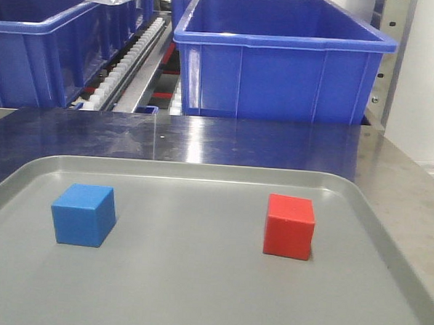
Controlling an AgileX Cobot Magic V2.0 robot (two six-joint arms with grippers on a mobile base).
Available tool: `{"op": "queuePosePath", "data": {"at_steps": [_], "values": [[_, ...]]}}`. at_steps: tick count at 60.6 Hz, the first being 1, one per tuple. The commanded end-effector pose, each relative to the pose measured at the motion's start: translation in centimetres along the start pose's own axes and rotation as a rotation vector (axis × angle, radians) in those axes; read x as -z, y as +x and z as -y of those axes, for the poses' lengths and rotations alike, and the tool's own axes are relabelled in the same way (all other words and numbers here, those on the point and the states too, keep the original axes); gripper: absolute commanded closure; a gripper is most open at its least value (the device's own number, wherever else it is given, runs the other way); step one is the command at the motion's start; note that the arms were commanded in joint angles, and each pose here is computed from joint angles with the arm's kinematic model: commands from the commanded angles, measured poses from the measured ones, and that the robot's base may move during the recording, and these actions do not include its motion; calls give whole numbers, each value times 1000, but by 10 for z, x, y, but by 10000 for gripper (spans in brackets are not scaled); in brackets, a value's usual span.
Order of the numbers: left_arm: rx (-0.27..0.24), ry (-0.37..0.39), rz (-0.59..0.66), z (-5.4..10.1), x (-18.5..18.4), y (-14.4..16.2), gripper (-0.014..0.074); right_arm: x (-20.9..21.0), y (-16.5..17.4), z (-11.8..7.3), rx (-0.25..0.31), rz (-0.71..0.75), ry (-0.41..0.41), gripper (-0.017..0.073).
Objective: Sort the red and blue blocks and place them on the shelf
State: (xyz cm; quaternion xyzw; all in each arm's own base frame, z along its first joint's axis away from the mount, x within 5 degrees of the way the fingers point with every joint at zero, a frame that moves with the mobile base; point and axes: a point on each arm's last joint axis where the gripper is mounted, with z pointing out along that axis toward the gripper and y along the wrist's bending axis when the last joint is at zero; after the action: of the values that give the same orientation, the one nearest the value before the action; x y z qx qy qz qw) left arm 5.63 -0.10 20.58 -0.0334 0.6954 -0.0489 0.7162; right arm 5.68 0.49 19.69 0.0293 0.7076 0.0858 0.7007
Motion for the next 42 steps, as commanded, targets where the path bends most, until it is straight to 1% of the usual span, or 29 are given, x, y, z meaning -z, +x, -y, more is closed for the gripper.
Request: {"op": "queuePosePath", "data": {"at_steps": [1, 6, 8, 13, 21, 28, 37, 42], "values": [[16, 10, 53, 0, 0, 6, 470, 3, -16, -1, -28, 133, -9, 506], [16, 10, 53, 0, 0, 6, 470, 3, -16, -1, -75, 123, -12, 506], [16, 10, 53, 0, 0, 6, 470, 2, -17, -2, -80, 115, -11, 506], [16, 10, 53, 0, 0, 6, 470, -3, -19, -2, -80, 48, -3, 506], [16, 10, 53, 0, 0, 6, 470, -16, -22, -4, -80, -98, 15, 506], [16, 10, 53, 0, 0, 6, 470, -34, -25, -4, -82, -225, 40, 506], [16, 10, 53, 0, 0, 6, 470, -56, -39, -7, -83, -311, 54, 506], [16, 10, 53, 0, 0, 6, 470, -72, -58, -10, -83, -325, 51, 506]]}}
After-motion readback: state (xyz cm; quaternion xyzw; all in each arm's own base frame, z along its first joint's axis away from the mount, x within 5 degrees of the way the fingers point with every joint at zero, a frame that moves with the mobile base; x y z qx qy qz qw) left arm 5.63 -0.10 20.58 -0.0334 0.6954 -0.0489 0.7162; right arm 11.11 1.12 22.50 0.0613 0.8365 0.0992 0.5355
